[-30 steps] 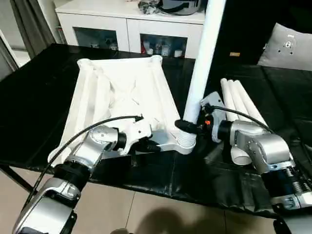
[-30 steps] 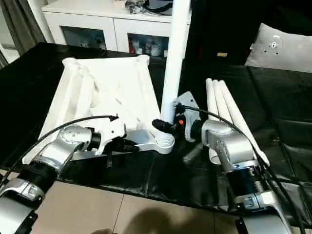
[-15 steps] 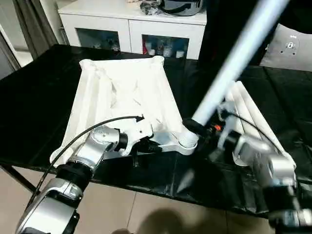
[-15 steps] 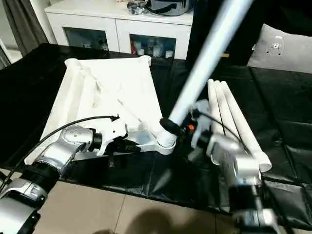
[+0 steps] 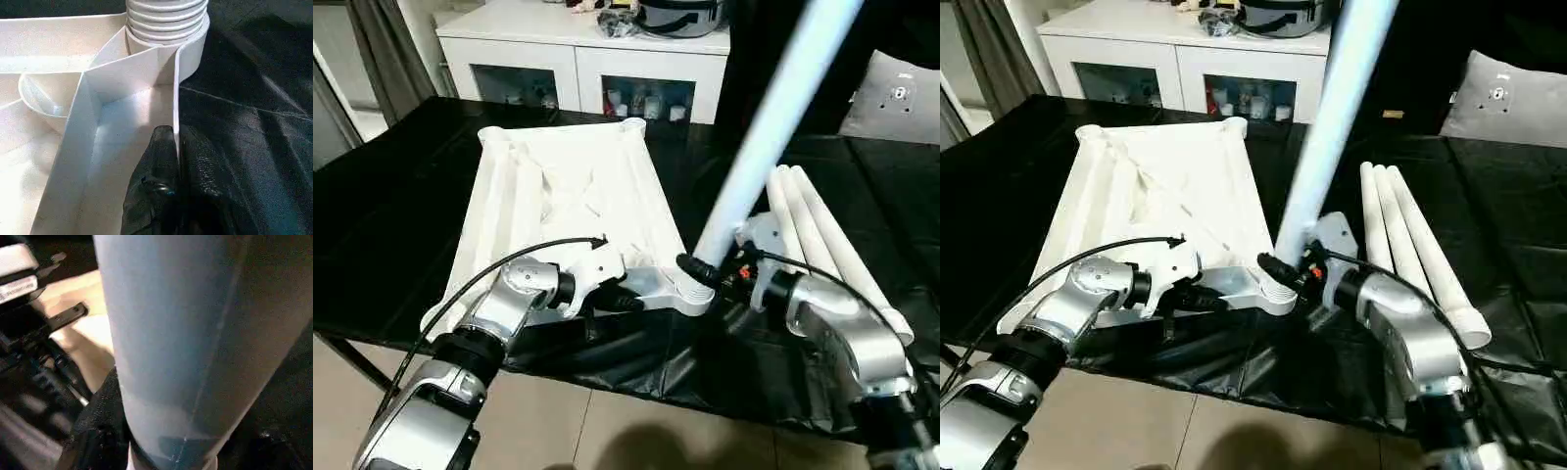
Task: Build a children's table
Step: Insert table leg to table base, then rotate leg to tighten
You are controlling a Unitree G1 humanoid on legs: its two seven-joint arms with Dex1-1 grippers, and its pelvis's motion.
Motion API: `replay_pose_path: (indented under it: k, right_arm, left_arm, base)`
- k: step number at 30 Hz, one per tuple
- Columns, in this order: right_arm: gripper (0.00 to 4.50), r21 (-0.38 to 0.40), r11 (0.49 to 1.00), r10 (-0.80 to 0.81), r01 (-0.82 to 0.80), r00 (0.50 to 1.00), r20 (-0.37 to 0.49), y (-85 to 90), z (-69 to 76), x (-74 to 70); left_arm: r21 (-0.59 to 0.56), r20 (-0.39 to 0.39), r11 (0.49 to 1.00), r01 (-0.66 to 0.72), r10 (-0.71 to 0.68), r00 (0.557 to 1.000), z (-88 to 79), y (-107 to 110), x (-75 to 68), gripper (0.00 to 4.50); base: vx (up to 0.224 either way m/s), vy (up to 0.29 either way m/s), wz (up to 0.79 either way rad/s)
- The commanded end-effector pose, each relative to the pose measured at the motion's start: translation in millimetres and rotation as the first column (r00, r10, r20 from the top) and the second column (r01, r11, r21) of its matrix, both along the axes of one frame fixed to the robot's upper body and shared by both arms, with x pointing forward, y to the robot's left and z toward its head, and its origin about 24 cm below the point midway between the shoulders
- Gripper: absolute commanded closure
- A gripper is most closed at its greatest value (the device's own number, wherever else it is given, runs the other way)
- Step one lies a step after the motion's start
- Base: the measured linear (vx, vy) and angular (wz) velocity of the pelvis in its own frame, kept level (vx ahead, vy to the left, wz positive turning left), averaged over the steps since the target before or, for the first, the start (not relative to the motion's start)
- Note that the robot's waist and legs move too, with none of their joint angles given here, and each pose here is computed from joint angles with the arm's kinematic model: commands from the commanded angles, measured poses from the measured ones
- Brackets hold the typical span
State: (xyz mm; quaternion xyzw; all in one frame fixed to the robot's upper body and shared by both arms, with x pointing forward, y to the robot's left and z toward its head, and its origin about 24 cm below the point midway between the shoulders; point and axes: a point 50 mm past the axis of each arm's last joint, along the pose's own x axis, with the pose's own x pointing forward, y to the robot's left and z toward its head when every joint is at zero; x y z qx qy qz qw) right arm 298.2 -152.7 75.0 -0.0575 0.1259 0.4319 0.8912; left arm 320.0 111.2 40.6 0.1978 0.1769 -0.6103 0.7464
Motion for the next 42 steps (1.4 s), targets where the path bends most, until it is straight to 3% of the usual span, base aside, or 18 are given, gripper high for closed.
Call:
replay_pose_path:
  k: [1,10,18,24,26,28,29,31,34,38,42]
  right_arm:
    - [2.62,-0.067,0.997,0.034,-0.048,0.981,-0.193,-1.9,-33.1,-12.4]
    - [2.62,-0.107,0.969,0.184,-0.225,0.936,-0.299,3.9,-36.2,-8.4]
    - [2.62,-0.076,0.976,0.172,-0.203,0.938,-0.301,6.6,-37.2,-10.4]
    - [2.62,-0.090,0.995,0.022,-0.048,0.961,-0.276,4.9,-41.4,-8.5]
    - [2.62,-0.099,0.986,-0.151,0.131,0.959,-0.240,6.1,-41.0,-0.7]
    - [2.62,-0.093,0.938,-0.346,0.333,0.908,-0.236,12.9,-39.1,12.2]
    - [2.62,-0.093,0.938,-0.346,0.333,0.908,-0.236,12.9,-39.1,12.2]
    - [2.62,-0.071,0.887,-0.458,0.456,0.848,-0.268,24.5,-38.6,23.9]
    - [2.62,-0.052,0.852,-0.510,0.521,0.804,-0.306,37.3,-39.7,31.8]
    - [2.62,-0.077,0.848,-0.519,0.524,0.793,-0.320,43.3,-40.7,32.5]
    - [2.62,-0.113,0.853,-0.519,0.510,0.801,-0.298,42.9,-41.3,34.2]
  left_arm:
    - [0.013,-0.005,1.000,0.014,-0.014,1.000,-1.4,2,0.1,4.50]
    - [0.069,0.012,0.997,0.021,-0.022,1.000,6.3,8,10.8,4.50]
    - [0.054,-0.007,0.998,-0.030,0.031,1.000,2.9,12,11.4,4.50]
    - [0.014,-0.026,0.992,-0.123,0.124,0.992,-1.5,12,10.6,4.50]
    - [-0.028,-0.064,0.980,-0.199,0.197,0.978,-3.9,3,6.1,4.50]
    - [-0.048,-0.063,0.952,-0.301,0.298,0.952,-5.6,-17,1.7,4.50]
    - [-0.048,-0.063,0.952,-0.301,0.298,0.952,-5.6,-17,1.7,4.50]
    - [-0.096,-0.061,0.937,-0.336,0.331,0.942,1.3,-44,-4.4,4.50]
    - [-0.108,-0.020,0.953,-0.283,0.283,0.959,10.2,-70,-10.4,4.50]
    - [-0.066,-0.003,0.962,-0.264,0.264,0.965,10.1,-69,-14.2,4.50]
    - [0.002,0.031,0.951,-0.310,0.310,0.950,6.7,-55,-11.9,4.50]
  base:
    - [0.000,0.000,0.00]
    - [0.000,0.000,0.00]
    - [0.000,0.000,0.00]
    - [0.000,0.000,0.00]
    - [0.000,0.000,0.00]
    - [0.000,0.000,0.00]
    - [0.000,0.000,0.00]
    - [0.000,0.000,0.00]
    - [0.000,0.000,0.00]
    - [0.000,0.000,0.00]
    - [0.000,0.000,0.00]
